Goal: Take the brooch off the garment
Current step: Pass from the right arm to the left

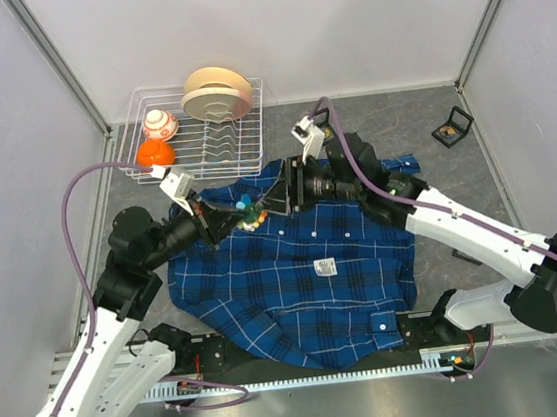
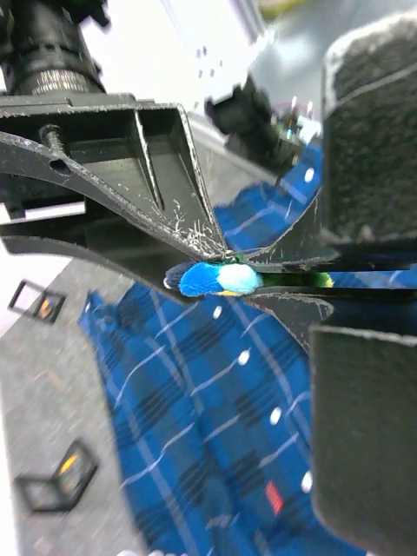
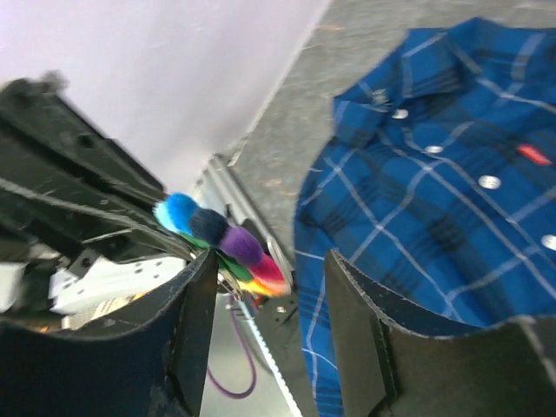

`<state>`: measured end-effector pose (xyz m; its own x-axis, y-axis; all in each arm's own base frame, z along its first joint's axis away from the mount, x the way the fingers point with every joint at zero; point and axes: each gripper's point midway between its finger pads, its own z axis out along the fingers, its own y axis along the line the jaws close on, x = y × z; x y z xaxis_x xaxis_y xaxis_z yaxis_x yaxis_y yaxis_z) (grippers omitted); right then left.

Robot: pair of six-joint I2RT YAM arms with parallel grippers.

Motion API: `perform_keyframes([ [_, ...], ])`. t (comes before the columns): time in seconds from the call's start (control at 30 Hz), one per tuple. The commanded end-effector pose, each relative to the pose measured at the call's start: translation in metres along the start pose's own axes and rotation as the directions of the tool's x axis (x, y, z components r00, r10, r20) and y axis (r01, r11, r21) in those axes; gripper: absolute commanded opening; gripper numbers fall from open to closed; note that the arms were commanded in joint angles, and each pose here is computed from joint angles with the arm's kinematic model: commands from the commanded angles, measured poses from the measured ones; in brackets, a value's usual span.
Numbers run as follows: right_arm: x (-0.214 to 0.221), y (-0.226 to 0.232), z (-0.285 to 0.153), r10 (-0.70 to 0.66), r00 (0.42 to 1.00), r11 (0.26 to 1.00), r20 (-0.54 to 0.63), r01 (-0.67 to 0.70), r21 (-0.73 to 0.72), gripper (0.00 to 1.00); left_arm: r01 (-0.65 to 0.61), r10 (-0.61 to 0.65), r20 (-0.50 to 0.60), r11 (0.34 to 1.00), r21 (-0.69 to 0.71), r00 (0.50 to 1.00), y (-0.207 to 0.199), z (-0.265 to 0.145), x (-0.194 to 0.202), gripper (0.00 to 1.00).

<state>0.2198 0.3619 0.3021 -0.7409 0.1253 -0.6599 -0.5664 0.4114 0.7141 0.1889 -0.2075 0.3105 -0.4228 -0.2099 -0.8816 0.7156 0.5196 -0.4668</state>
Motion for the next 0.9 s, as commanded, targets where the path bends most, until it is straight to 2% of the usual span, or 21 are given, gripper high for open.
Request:
perform_keyframes([
  [0.0,0.001,-0.061,-0.030,0.073,0.996,0.902,-0.059,-0.041,0.431,0.60,-0.403,0.409,0.064,0.911,-0.093,0.910,0.019,0.009,-0.045,0.02],
  [0.1,-0.033,-0.043,-0.039,0.077,0.996,0.888,0.045,-0.089,0.451,0.66,-0.520,0.526,0.027,0.846,-0.120,0.850,0.032,0.018,-0.050,0.02],
  [0.13,-0.039,-0.037,-0.041,0.080,0.995,0.892,0.066,-0.101,0.441,0.68,-0.573,0.580,0.023,0.810,-0.125,0.814,0.034,0.018,-0.053,0.02],
  [0.17,-0.044,-0.031,-0.041,0.083,0.994,0.898,0.076,-0.108,0.427,0.76,-0.601,0.609,0.027,0.788,-0.134,0.793,0.034,0.020,-0.055,0.02],
  [0.2,-0.049,-0.024,-0.042,0.096,0.991,0.903,0.094,-0.127,0.410,0.77,-0.624,0.634,0.036,0.768,-0.142,0.772,0.033,0.021,-0.059,0.02],
  [0.23,-0.053,-0.018,-0.039,0.152,0.980,0.902,0.126,-0.189,0.388,0.77,-0.684,0.695,0.047,0.716,-0.140,0.718,0.030,0.024,-0.064,0.02],
  [0.3,-0.062,0.000,-0.025,0.219,0.961,0.921,0.166,-0.260,0.289,0.71,-0.754,0.760,0.050,0.650,-0.098,0.648,0.021,0.033,-0.058,0.02],
  [0.33,-0.061,0.001,-0.016,0.285,0.942,0.904,0.176,-0.325,0.276,0.66,-0.818,0.824,0.058,0.567,-0.095,0.564,0.019,0.037,-0.061,0.02],
  [0.4,-0.062,0.007,-0.007,0.316,0.926,0.890,0.207,-0.365,0.273,0.64,-0.857,0.863,0.048,0.506,-0.094,0.504,0.017,0.047,-0.052,0.02],
  [0.43,-0.061,0.006,-0.003,0.334,0.918,0.882,0.216,-0.385,0.272,0.64,-0.886,0.892,0.068,0.451,-0.103,0.446,0.013,0.050,-0.056,0.02],
  [0.47,-0.063,0.007,-0.003,0.375,0.896,0.865,0.236,-0.430,0.259,0.62,-0.900,0.904,0.072,0.427,-0.084,0.422,0.010,0.056,-0.050,0.02],
  [0.57,-0.074,0.003,-0.013,0.376,0.864,0.847,0.333,-0.467,0.254,0.55,-0.931,0.933,0.037,0.360,-0.066,0.359,0.010,0.069,-0.041,0.02],
  [0.6,-0.072,0.000,-0.013,0.383,0.859,0.843,0.340,-0.475,0.251,0.50,-0.938,0.940,0.034,0.342,-0.061,0.341,0.010,0.071,-0.040,0.02],
  [0.63,-0.070,0.000,-0.012,0.393,0.856,0.840,0.336,-0.483,0.249,0.40,-0.939,0.941,0.032,0.339,-0.051,0.338,0.010,0.075,-0.036,0.02],
  [0.7,-0.064,-0.004,-0.011,0.409,0.852,0.828,0.327,-0.497,0.258,0.33,-0.951,0.952,0.028,0.305,-0.045,0.304,0.008,0.079,-0.034,0.02],
  [0.77,-0.063,-0.007,-0.015,0.402,0.852,0.825,0.336,-0.496,0.269,0.35,-0.960,0.961,-0.003,0.277,-0.044,0.277,0.013,0.081,-0.027,0.02],
  [0.83,-0.064,-0.012,-0.022,0.374,0.858,0.824,0.352,-0.481,0.299,0.44,-0.967,0.968,-0.012,0.250,-0.040,0.250,0.017,0.081,-0.024,0.02],
  [0.87,-0.063,-0.012,-0.023,0.369,0.861,0.826,0.350,-0.477,0.302,0.44,-0.969,0.970,-0.011,0.243,-0.042,0.244,0.016,0.081,-0.024,0.02],
])
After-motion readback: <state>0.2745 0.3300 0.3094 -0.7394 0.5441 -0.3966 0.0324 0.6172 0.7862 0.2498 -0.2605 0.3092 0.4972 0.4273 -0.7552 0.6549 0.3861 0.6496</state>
